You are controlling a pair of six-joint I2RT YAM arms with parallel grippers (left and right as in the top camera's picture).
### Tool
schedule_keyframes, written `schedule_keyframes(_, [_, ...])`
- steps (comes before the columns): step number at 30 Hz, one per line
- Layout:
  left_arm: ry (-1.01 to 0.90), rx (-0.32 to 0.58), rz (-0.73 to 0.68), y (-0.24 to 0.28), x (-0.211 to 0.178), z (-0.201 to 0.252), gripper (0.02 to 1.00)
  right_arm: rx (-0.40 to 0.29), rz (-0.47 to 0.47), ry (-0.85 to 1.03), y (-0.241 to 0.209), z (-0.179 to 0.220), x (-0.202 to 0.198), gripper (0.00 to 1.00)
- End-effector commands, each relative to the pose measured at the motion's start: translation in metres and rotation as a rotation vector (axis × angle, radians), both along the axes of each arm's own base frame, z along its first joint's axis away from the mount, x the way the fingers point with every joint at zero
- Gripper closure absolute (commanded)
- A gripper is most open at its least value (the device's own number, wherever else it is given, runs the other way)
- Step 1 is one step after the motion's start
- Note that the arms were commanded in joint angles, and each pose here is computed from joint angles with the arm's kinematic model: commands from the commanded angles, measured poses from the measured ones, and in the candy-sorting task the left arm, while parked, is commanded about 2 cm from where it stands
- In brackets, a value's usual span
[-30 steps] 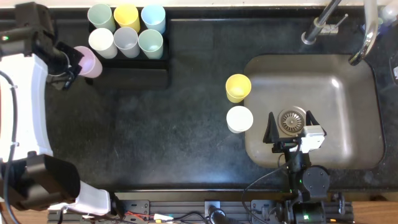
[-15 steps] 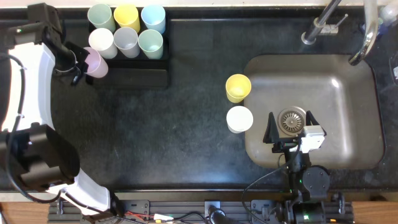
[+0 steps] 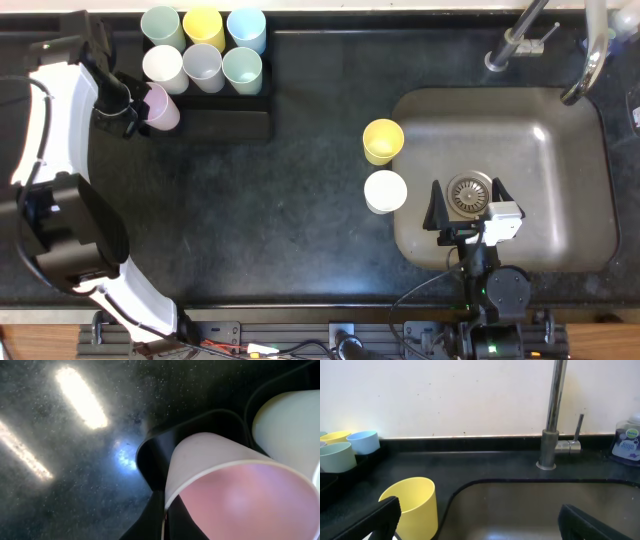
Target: Store Cups
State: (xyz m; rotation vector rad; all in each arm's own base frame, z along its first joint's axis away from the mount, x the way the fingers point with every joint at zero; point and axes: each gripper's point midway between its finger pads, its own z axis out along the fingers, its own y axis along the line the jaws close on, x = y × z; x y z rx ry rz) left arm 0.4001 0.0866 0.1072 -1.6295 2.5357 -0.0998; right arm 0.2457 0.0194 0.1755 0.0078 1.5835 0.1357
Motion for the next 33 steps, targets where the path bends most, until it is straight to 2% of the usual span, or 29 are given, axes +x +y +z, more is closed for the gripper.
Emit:
schedule_keyframes(1, [0.03, -0.004, 0.019, 0.0, 0.001, -0.016, 0.98, -0.006, -0.003, 0.0, -0.001, -0.004, 0.0, 0.005])
schedule_keyframes(7, [0.051, -0.003, 0.018, 0.0, 0.001, -0.023, 0.982, -0.006, -0.003, 0.0, -0.001, -0.004, 0.0, 0.003])
schedule_keyframes(8, [0.051, -0.001, 0.017, 0.001, 0.001, -0.023, 0.901, -0.006, -0.003, 0.0, -0.001, -0.004, 0.0, 0.003])
schedule_keyframes(10, [0.052, 0.0, 0.012, 0.0, 0.001, -0.023, 0.533, -0.006, -0.003, 0.0, -0.001, -0.004, 0.0, 0.003])
schedule_keyframes(11, [0.052, 0.0, 0.012, 0.0, 0.001, -0.023, 0.066, -0.006, -0.003, 0.0, -0.001, -0.004, 0.0, 0.005])
schedule_keyframes(12, [0.053, -0.001, 0.012, -0.001, 0.001, -0.023, 0.02, -0.006, -0.003, 0.0, -0.001, -0.004, 0.0, 0.003])
schedule_keyframes(18, [0.02, 0.005, -0.003, -0.007, 0.0, -0.006, 0.02, -0.006, -0.003, 0.0, -0.001, -0.004, 0.0, 0.005])
schedule_keyframes(25, [-0.107, 0.022, -0.123, -0.057, -0.009, 0.059, 0.02, -0.006, -0.003, 0.0, -0.001, -0.004, 0.0, 0.003])
schedule_keyframes(27, [-0.161, 0.027, -0.211, -0.086, -0.01, 0.078, 0.02, -0.006, -0.003, 0.0, -0.001, -0.004, 0.0, 0.003])
schedule_keyframes(30, [-0.242, 0.048, -0.424, -0.149, -0.014, 0.1, 0.02, -0.006, -0.003, 0.0, -0.001, -0.004, 0.0, 0.005])
schedule_keyframes(32, [-0.294, 0.083, -0.543, -0.192, -0.013, 0.106, 0.02, -0.006, -0.003, 0.0, -0.001, -0.004, 0.0, 0.003])
schedule_keyframes(33, [-0.353, 0.128, -0.637, -0.232, -0.012, 0.109, 0.023, -0.006, -0.003, 0.0, -0.001, -0.004, 0.0, 0.003])
